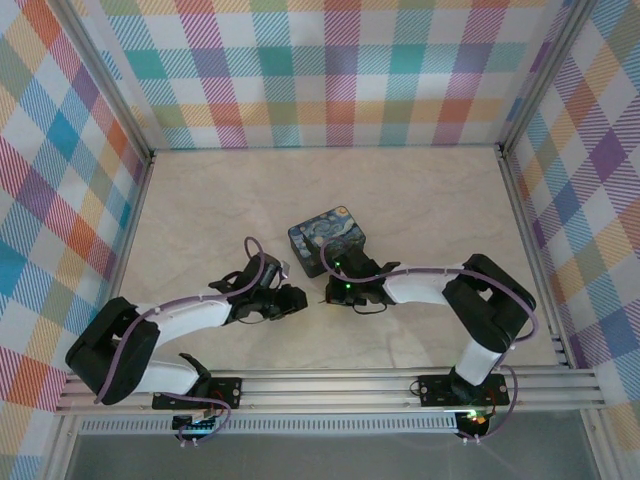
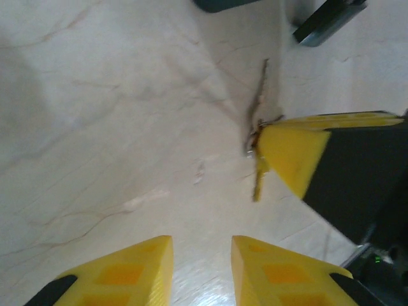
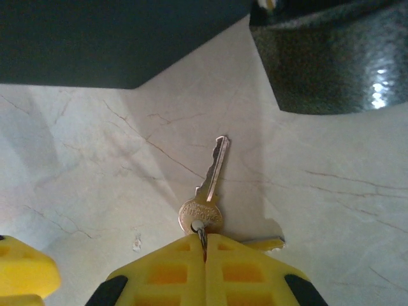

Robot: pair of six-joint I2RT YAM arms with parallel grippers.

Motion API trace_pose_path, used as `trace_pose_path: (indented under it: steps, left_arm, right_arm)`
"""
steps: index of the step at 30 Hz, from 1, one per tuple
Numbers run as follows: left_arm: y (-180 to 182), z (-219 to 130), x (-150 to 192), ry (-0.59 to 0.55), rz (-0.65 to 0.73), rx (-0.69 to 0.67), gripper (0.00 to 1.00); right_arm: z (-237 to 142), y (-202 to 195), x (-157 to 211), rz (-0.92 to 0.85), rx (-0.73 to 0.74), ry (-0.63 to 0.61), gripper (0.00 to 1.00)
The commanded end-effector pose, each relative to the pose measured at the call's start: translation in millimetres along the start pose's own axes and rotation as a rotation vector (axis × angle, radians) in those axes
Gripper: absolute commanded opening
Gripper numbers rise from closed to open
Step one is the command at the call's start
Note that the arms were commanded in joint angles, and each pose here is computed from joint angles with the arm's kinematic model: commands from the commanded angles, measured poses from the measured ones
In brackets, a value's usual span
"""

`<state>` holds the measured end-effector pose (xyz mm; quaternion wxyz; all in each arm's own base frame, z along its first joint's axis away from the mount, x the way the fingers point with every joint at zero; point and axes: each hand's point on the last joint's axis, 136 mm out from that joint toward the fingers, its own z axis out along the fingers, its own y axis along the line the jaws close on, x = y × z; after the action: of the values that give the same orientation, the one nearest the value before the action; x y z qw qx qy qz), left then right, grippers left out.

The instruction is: Unlock a padlock with a key

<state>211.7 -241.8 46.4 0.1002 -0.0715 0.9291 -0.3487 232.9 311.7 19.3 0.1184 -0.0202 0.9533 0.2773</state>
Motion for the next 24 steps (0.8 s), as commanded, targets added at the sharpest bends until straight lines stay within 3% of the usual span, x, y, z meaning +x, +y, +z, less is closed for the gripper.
trace_pose_path:
  steps: [1,10,18,24]
  left_arm:
    - [-17.1,8.9,-1.9,0.004,-0.051,0.088,0.3]
    - [-12.8,39.6,-4.8,0.005,-0.13,0.083,0.28]
    - [-19.2,43.8,-11.2,-0.005,-0.141,0.099,0.26]
    - [-19.1,49.0,-12.7,0.0,-0.13,0.097,0.07]
  right_arm:
    - [16.1,-40.2,31.0,0.079,0.107,0.099,0.0]
    - [19.5,-41.5,33.2,0.107,0.082,0.099,0.0]
    - [20.3,-40.2,31.9,0.108,0.069,0.1,0.0]
    - [21.3,-40.5,33.1,0.114,0.058,0.105,0.0]
